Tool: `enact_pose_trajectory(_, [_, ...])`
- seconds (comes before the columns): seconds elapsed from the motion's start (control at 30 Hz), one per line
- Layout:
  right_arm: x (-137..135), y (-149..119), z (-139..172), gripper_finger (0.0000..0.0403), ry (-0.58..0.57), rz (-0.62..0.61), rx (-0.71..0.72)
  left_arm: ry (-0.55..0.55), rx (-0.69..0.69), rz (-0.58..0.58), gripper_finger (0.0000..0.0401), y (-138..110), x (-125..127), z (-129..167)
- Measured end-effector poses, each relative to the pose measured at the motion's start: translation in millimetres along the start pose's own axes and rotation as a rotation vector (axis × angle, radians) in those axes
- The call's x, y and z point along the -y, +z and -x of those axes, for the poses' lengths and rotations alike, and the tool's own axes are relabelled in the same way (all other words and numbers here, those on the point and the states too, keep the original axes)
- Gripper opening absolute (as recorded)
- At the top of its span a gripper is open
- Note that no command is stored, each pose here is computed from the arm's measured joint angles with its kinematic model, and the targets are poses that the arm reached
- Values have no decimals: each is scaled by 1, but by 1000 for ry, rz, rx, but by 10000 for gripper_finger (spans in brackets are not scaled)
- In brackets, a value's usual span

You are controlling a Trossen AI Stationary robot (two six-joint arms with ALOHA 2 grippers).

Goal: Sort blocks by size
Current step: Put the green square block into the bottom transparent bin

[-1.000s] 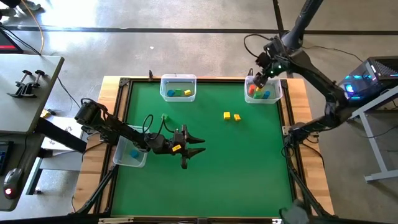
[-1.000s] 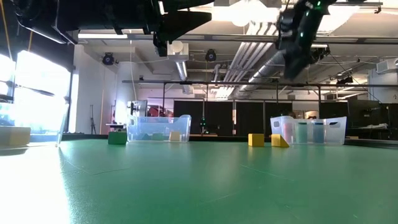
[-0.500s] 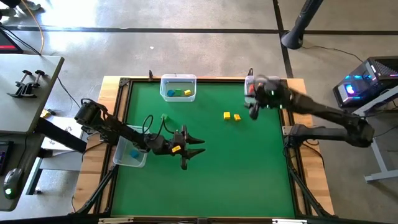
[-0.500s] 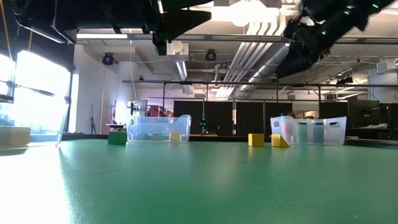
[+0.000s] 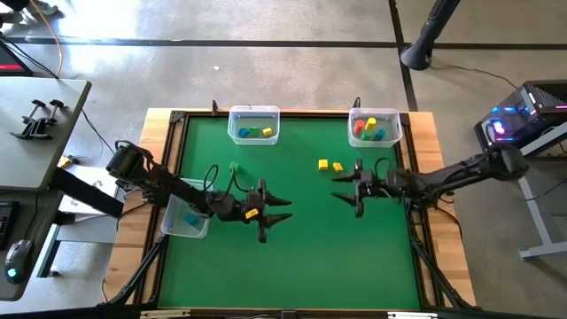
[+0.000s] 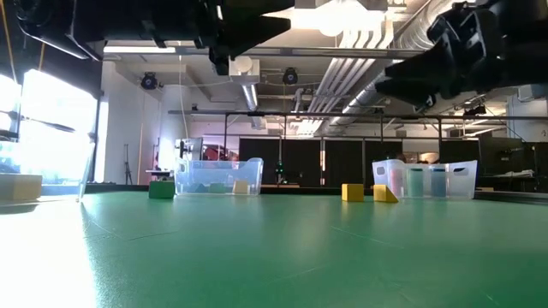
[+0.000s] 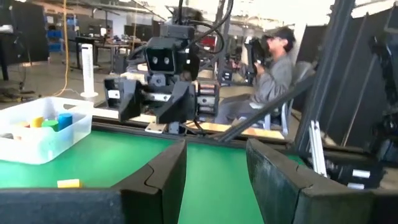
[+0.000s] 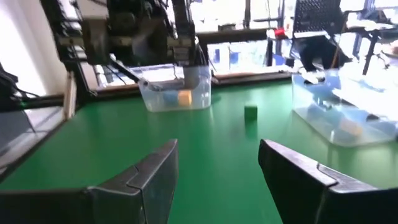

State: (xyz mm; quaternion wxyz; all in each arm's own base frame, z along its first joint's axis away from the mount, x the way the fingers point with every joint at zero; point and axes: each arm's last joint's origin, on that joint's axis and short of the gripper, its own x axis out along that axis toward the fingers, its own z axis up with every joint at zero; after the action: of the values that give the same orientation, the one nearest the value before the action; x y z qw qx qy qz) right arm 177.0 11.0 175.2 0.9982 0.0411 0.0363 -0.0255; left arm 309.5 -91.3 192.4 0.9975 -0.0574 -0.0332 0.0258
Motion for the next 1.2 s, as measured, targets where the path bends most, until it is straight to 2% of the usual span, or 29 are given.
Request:
enact_pose_trajectory(0.13, [-17,-10,-4,222,-29,11,-50,-1,-12,-96,154,-2,7,3])
enact_pose_trajectory(0.27, [-30,-20,-7,222,-33,23,-76,101,-18,-248,154,-3,19,10])
enact_pose_trajectory(0.37, [-35,-26,-10,222,-42,11,-84,276,-38,-310,154,-4,26,17])
enact_pose_trajectory(0.53, [-38,-35,-15,222,-37,12,-94,694,-67,-304,154,-4,28,30])
enact_pose_trajectory(0.6, [-39,-37,-17,222,-38,5,-93,797,-72,-300,154,-4,28,33])
enact_pose_trajectory(0.67, [-39,-40,-18,222,-39,-5,-95,857,-75,-297,154,-3,27,35])
enact_pose_trajectory(0.9, [-40,-44,-21,222,-39,-16,-87,954,-44,-232,154,4,15,33])
enact_pose_trajectory(1.03, [-40,-45,-22,222,-39,-23,-84,980,-31,-221,154,20,6,33])
enact_pose_trajectory(1.13, [-40,-45,-22,222,-39,-24,-84,953,-13,-213,154,36,2,35])
enact_pose_trajectory(1.2, [-40,-44,-22,222,-39,-24,-83,866,18,-194,154,49,-1,37])
